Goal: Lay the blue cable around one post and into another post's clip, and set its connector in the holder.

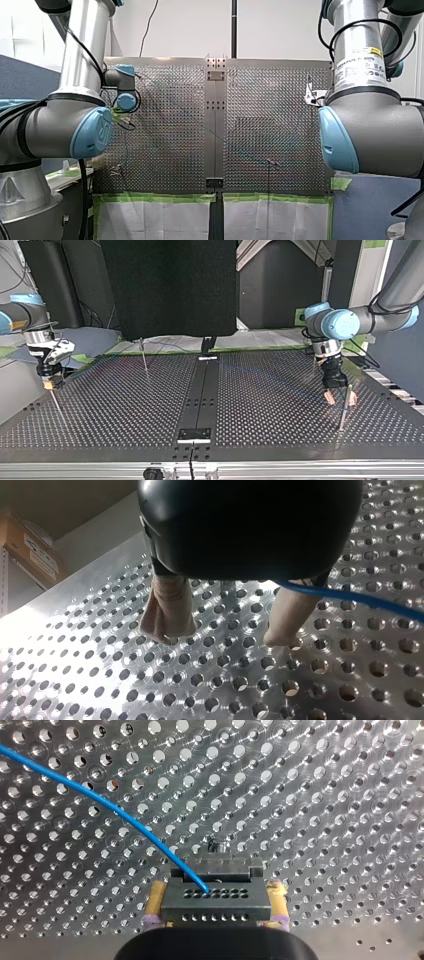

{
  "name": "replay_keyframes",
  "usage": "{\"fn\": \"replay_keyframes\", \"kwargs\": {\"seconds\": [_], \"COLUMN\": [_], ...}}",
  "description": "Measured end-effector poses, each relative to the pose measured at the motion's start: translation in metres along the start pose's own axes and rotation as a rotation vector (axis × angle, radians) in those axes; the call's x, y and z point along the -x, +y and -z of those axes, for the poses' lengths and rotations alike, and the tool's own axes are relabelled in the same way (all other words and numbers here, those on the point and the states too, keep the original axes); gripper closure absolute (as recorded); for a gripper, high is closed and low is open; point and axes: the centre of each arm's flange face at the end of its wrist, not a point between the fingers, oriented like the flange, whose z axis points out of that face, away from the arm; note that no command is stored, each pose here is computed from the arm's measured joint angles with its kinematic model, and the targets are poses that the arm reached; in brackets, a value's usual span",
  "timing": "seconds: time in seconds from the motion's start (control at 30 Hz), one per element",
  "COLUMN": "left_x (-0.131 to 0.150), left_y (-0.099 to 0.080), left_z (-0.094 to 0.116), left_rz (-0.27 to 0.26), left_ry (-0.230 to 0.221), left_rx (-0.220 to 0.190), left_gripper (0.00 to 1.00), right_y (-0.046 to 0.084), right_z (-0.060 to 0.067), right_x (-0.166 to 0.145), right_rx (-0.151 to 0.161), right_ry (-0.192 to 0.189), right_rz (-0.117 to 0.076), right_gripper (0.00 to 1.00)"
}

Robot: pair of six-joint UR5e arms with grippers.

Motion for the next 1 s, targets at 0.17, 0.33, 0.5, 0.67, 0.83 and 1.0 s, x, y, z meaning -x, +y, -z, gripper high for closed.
{"fn": "replay_keyframes", "kwargs": {"seconds": [0.17,0.33,0.5,0.67,0.83,1.0], "left_x": [-0.0003,-0.0004,-0.0004,-0.0004,-0.0004,-0.0004], "left_y": [-0.0002,-0.0003,-0.0003,-0.0003,-0.0004,-0.0004], "left_z": [0.0001,0.0002,0.0002,0.0002,0.0002,0.0001], "left_rz": [-0.001,-0.001,-0.001,0.000,-0.001,-0.001], "left_ry": [0.000,0.001,0.001,0.001,0.001,0.001], "left_rx": [0.000,-0.001,-0.001,-0.001,-0.001,-0.001], "left_gripper": [0.00,0.00,0.00,0.00,0.00,0.00], "right_y": [0.0011,0.0013,-0.0009,-0.0025,-0.0032,-0.0030], "right_z": [-0.0008,-0.0013,-0.0019,-0.0022,-0.0023,-0.0025], "right_x": [-0.0001,-0.0002,-0.0004,-0.0003,-0.0002,-0.0001], "right_rx": [0.000,0.000,-0.004,-0.010,-0.012,-0.011], "right_ry": [0.009,0.013,0.015,0.016,0.016,0.017], "right_rz": [-0.002,-0.005,-0.005,-0.004,-0.001,0.002], "right_gripper": [0.65,0.65,0.65,0.65,0.62,0.62]}}
